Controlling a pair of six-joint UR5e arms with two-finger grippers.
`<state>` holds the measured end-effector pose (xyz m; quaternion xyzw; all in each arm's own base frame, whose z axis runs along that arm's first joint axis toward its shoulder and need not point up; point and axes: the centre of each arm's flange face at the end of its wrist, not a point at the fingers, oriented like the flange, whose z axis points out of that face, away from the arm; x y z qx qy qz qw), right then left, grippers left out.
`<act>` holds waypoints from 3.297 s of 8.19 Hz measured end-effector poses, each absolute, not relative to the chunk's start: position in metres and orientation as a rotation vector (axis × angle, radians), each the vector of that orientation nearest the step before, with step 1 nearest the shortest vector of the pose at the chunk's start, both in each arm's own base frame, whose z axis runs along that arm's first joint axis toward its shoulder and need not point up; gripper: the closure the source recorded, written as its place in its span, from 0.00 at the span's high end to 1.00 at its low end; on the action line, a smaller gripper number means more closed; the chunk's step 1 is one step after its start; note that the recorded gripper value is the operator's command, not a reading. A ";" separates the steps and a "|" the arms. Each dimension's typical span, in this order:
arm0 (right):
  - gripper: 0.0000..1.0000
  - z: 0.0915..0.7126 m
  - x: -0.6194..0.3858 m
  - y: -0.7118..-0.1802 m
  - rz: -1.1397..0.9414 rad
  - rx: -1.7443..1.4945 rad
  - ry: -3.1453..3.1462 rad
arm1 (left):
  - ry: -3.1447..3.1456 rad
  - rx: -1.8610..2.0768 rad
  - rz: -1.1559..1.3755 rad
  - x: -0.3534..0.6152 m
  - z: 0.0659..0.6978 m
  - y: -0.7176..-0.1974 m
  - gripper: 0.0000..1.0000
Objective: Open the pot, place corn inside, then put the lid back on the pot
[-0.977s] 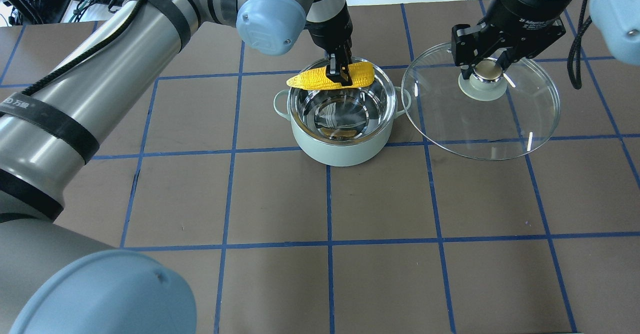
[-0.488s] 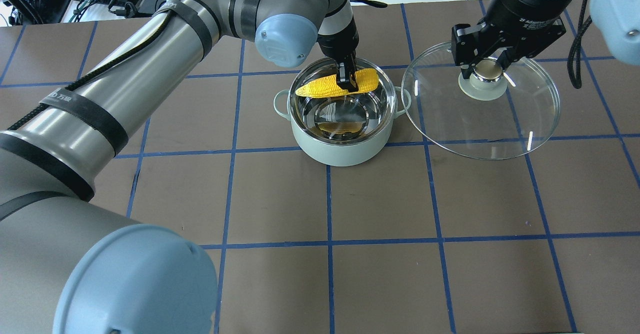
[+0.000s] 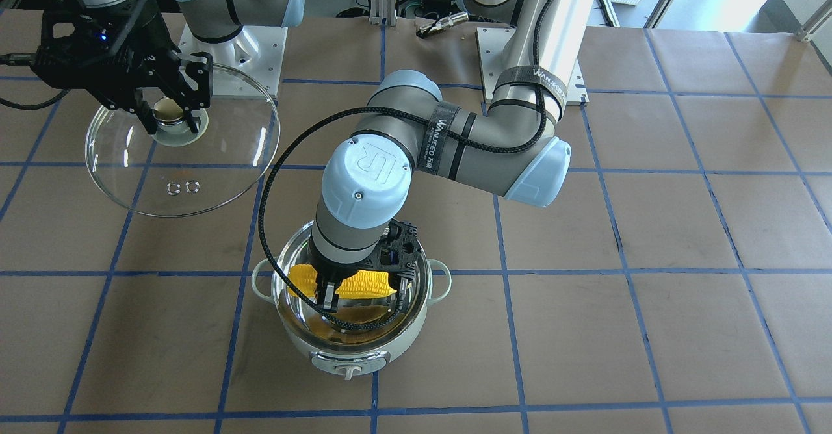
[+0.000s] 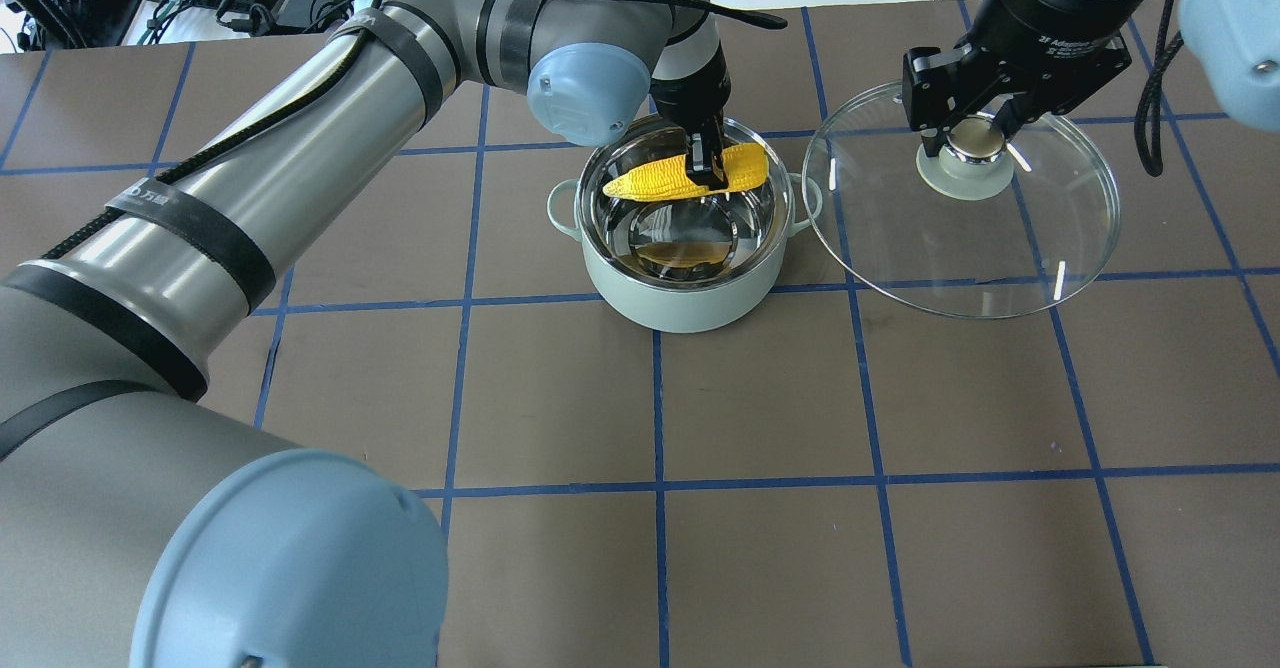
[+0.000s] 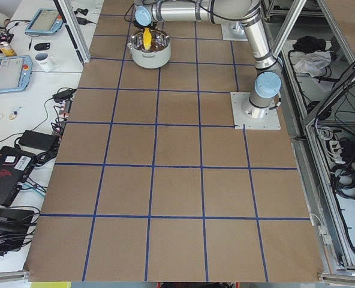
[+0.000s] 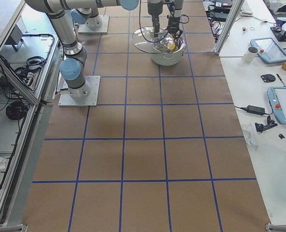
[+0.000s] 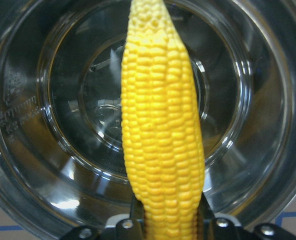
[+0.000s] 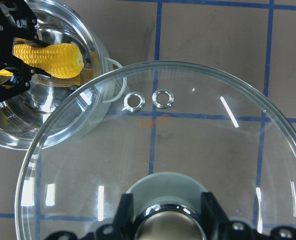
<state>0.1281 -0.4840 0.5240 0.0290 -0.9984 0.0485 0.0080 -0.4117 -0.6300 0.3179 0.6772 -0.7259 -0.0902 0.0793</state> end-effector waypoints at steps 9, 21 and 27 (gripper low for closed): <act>0.00 0.524 0.126 -0.485 0.156 0.087 -3.097 | -2.205 1.996 -0.213 -0.407 0.334 -0.624 1.00; 0.00 0.380 0.333 -0.578 0.360 -0.158 -3.135 | -2.827 1.134 0.015 -0.162 0.461 -0.540 1.00; 0.00 0.358 0.338 -0.587 0.326 -0.218 -3.125 | -3.126 0.668 -0.007 -0.133 0.508 -0.484 1.00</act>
